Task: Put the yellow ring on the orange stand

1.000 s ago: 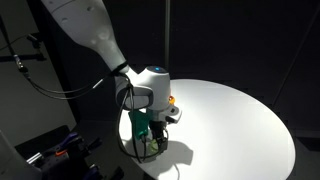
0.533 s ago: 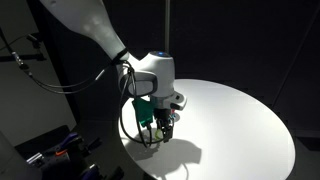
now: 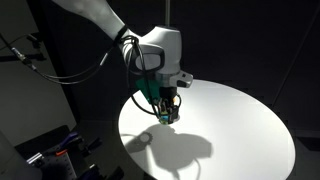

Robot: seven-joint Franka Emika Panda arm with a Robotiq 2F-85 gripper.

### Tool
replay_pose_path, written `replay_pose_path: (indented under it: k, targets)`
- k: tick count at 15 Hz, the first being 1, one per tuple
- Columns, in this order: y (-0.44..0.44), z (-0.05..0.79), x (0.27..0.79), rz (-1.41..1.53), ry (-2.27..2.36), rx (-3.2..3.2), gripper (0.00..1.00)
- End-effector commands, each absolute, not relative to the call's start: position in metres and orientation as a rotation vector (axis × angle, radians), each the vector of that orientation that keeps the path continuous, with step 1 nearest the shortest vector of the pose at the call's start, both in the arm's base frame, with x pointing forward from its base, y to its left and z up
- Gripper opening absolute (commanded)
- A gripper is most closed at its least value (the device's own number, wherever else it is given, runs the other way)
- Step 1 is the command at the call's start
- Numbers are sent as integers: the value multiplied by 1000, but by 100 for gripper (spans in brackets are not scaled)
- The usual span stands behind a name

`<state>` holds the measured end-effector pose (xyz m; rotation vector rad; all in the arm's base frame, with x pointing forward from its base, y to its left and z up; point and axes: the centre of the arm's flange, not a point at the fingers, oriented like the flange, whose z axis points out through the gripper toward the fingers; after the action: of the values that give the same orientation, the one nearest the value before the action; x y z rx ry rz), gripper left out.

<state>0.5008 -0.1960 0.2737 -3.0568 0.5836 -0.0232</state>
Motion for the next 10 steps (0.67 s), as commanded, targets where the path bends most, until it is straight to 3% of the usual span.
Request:
replay_pose_path:
  k: [1, 10]
  targets:
    - [-189, 307, 520, -37, 599, -3023, 49]
    - [-161, 357, 558, -140, 586, -2960, 49]
